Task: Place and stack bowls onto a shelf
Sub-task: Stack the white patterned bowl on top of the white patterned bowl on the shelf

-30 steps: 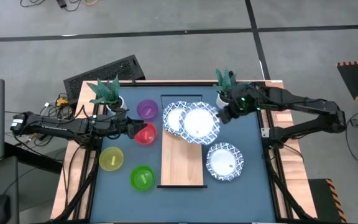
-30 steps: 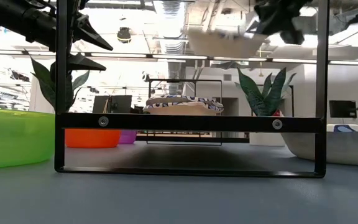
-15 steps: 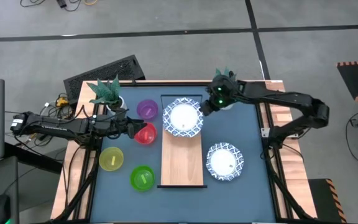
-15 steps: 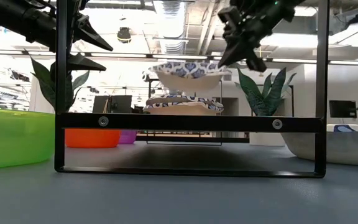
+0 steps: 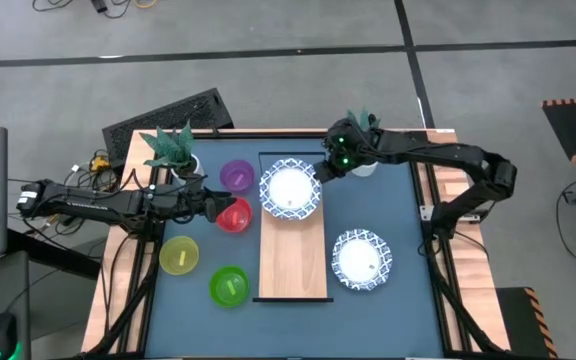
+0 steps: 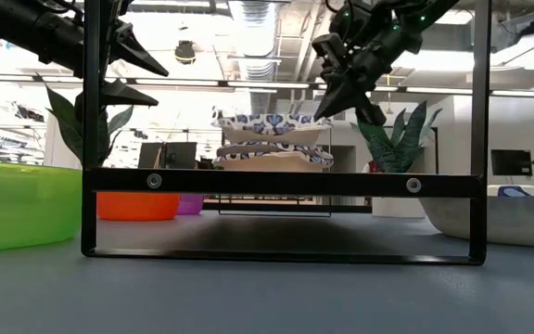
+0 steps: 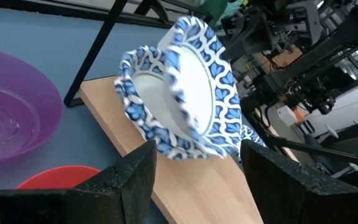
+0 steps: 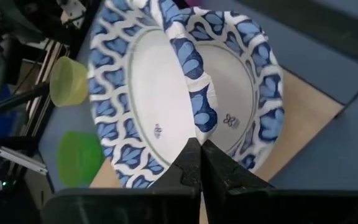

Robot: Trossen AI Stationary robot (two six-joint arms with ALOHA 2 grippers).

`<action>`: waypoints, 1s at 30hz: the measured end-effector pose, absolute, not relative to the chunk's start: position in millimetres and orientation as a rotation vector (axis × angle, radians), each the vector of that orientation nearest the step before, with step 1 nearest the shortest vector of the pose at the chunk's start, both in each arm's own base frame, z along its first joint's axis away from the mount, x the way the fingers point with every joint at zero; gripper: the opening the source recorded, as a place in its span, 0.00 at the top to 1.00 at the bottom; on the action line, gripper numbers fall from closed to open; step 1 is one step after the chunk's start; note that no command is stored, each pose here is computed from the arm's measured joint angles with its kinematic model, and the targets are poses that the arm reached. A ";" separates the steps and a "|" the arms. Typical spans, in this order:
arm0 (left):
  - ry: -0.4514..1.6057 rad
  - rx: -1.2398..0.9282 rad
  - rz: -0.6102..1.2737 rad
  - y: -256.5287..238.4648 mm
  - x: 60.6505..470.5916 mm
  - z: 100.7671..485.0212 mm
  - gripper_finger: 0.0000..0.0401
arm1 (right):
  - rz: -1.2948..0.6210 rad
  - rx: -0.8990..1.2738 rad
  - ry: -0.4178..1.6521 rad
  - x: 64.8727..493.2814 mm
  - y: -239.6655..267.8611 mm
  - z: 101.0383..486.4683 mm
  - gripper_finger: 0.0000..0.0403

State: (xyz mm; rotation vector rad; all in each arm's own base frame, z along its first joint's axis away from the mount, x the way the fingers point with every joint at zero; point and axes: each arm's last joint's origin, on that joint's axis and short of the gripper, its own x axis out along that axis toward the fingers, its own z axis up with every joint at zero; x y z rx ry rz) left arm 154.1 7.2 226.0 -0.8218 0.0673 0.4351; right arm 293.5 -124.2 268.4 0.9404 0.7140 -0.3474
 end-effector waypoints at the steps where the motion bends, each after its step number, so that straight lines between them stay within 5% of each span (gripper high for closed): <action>1: 0.068 -0.822 0.435 7.2 154.1 225.9 0.46 | -0.347 0.942 0.718 294.6 -124.6 266.7 0.95; 17: 0.073 -0.820 0.436 7.2 154.0 225.5 0.46 | -0.386 0.945 0.720 292.1 -141.3 258.7 0.80; 30: 0.074 -0.813 0.436 7.2 154.0 225.5 0.46 | -0.383 0.931 0.700 285.8 -142.9 266.3 0.50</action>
